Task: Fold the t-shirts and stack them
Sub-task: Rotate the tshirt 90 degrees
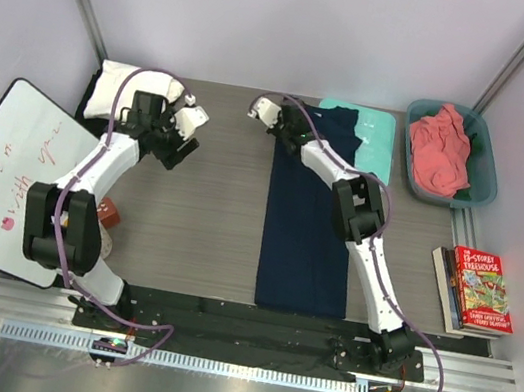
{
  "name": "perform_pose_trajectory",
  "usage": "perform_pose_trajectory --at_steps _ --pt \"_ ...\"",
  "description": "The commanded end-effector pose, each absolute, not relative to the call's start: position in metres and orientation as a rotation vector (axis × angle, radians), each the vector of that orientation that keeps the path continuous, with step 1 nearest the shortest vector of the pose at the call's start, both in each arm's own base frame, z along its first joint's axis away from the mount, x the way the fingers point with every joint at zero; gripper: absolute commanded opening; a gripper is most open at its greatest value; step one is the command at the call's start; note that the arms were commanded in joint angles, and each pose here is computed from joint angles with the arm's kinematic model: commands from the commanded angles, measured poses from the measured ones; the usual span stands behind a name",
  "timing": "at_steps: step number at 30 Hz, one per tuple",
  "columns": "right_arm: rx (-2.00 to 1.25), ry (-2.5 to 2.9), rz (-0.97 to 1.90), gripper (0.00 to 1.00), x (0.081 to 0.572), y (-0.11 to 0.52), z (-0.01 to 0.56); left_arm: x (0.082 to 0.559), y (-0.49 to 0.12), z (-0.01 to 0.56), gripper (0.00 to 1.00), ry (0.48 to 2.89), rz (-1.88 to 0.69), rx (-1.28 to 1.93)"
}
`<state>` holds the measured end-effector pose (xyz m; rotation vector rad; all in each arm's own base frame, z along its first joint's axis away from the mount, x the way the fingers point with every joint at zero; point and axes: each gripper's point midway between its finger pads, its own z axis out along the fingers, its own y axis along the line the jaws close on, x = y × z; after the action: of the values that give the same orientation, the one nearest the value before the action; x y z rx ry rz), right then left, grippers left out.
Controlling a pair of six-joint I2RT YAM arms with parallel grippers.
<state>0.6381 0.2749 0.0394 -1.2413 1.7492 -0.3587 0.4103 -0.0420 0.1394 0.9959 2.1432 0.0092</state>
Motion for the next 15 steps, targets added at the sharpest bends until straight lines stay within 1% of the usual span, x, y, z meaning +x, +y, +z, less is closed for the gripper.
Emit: perform_pose_trajectory --at_steps 1,4,8,11,13,15 --pt "-1.32 1.703 -0.122 0.01 0.605 0.351 0.029 0.418 -0.04 0.142 0.81 2.137 0.012 0.948" --pt "-1.344 1.662 -0.063 0.01 0.598 0.374 0.029 0.418 -0.039 0.141 1.0 2.144 0.011 0.928" --pt "-1.361 1.633 -0.053 0.01 0.595 0.389 0.025 0.416 -0.039 0.143 1.0 2.139 0.015 0.92" --pt "-1.329 1.604 -0.087 0.01 0.602 0.391 0.031 0.411 -0.039 0.146 1.0 2.135 0.007 0.911" --pt "-1.256 1.612 -0.202 0.01 0.616 0.377 0.04 0.407 -0.042 0.145 1.0 2.132 -0.003 0.919" --pt "-1.197 1.593 -0.248 0.01 0.627 0.367 0.055 0.403 -0.043 0.147 1.0 2.129 -0.007 0.919"
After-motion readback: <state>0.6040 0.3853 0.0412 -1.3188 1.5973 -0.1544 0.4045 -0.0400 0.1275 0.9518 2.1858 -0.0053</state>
